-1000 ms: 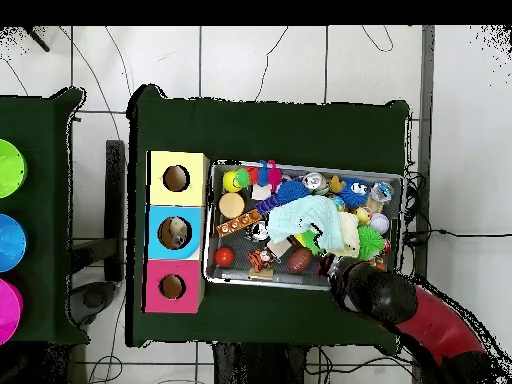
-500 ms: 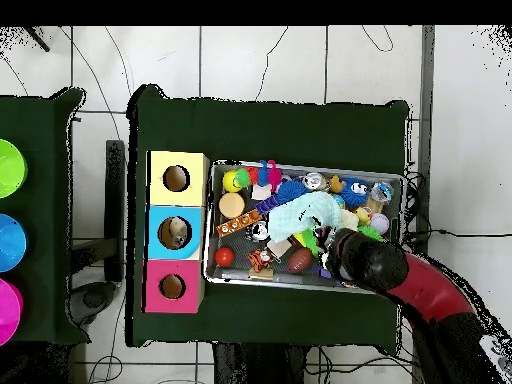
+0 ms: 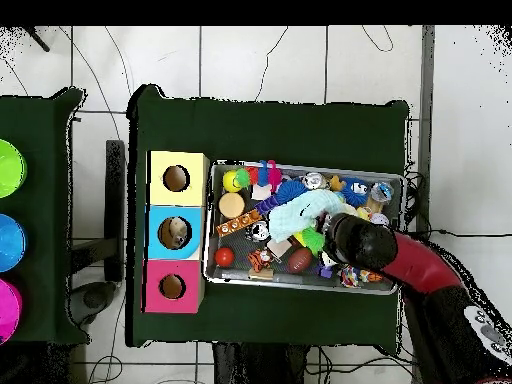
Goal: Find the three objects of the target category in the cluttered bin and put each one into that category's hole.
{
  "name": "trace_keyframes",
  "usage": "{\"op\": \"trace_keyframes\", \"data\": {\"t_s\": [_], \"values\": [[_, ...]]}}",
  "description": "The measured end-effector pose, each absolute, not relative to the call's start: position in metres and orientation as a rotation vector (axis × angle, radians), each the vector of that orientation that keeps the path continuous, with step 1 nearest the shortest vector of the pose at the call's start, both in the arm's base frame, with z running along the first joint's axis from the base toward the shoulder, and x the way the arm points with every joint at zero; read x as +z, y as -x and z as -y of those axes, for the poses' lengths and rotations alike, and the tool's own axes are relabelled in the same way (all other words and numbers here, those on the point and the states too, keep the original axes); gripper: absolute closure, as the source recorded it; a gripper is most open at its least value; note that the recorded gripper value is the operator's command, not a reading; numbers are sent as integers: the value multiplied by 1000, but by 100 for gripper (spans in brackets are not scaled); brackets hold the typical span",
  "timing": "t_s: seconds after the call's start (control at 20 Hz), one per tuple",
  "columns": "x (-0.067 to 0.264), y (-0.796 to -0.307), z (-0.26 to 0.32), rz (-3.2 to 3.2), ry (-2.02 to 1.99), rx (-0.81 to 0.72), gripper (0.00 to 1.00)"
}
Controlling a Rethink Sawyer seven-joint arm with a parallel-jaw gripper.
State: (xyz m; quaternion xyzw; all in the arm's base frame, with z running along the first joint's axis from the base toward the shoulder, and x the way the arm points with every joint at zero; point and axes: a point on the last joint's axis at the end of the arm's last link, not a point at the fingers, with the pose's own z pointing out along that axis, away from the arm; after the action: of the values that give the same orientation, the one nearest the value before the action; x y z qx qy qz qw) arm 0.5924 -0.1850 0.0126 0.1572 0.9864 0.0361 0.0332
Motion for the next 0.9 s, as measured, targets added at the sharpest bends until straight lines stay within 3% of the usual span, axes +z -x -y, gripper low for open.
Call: {"op": "trace_keyframes", "data": {"t_s": [0.3,0.35,0.9], "values": [[-5,-600,189,-3037,-452,94,0],[-8,-601,190,-3036,-451,91,100],[-9,-600,197,-3037,-458,69,100]]}}
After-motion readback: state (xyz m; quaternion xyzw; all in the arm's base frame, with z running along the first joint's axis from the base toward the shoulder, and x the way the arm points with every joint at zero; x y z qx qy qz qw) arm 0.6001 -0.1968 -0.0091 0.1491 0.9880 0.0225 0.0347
